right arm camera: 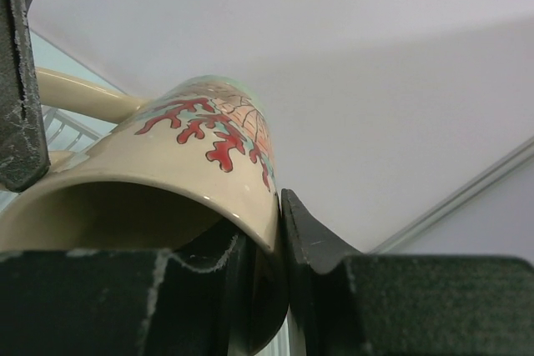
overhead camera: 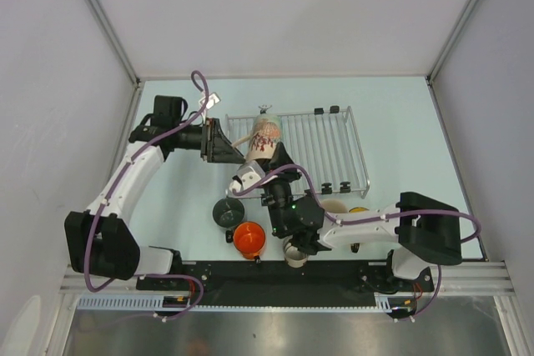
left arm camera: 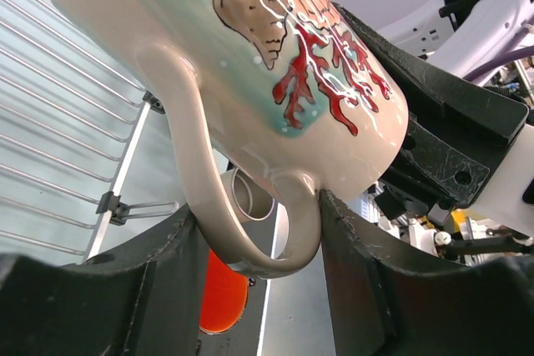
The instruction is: Load the cups into the dish rack
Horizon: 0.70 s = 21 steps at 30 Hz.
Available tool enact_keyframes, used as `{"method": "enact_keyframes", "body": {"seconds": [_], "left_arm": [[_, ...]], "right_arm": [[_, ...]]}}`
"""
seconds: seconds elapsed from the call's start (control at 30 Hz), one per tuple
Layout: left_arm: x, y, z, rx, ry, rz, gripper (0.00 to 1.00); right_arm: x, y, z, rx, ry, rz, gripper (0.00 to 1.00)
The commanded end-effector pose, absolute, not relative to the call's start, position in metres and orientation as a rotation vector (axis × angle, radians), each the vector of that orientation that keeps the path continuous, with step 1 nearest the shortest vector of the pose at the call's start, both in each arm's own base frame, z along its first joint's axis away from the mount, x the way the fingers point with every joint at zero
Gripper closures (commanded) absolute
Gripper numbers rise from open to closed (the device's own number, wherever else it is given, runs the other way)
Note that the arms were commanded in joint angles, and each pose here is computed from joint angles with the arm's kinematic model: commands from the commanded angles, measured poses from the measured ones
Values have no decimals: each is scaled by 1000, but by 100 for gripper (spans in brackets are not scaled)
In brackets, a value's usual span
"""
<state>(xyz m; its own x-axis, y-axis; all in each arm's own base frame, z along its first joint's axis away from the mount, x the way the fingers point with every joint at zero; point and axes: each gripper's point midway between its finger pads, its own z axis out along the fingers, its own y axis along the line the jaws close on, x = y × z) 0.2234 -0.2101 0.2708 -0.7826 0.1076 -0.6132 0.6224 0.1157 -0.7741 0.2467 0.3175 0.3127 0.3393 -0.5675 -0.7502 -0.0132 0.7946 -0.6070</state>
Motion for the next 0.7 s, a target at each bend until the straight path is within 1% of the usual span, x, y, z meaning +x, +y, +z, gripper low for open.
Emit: {"method": "enact_keyframes", "body": {"seconds": [0.0,0.2,0.23,0.27,0.3,0.33,0.37,0.4,0.43,0.47,0.5,0.53,0.57,0.67], "left_arm": [[176,-222,323,1004,1670,-1954,100],[182,-223,324,1011,1645,-1997,99],[179,-223,327,1020,1630,-2024,75],[180,-223,326,1014,1635,-2038,43],[182,-225,327,1013,1633,-2043,25],[183,-225,327,1007,1631,-2049,21],[184,-225,327,1002,1624,-2056,20],[183,-225,328,987,1616,-2064,26],[188,-227,330,974,1612,-2077,38],[190,-227,331,957,1612,-2089,56],[190,-228,338,945,1600,-2075,85],[200,-231,332,909,1622,-2090,97],[204,-232,332,910,1603,-2076,100],[215,-230,327,847,1645,-2099,99]], "right_arm": [[244,324,364,-281,1064,-114,100],[246,330,342,-303,1094,-115,100],[246,332,340,-306,1094,-110,100],[246,333,337,-307,1095,-100,100],[247,337,334,-315,1092,-101,100],[248,341,332,-326,1089,-106,100],[249,344,330,-341,1085,-121,100],[251,347,327,-347,1084,-130,100],[252,355,321,-371,1078,-139,100],[254,358,318,-382,1075,-146,100],[254,362,317,-390,1069,-147,100],[256,368,311,-403,1070,-155,100],[257,370,310,-406,1070,-160,100],[257,374,307,-421,1061,-161,100]]}}
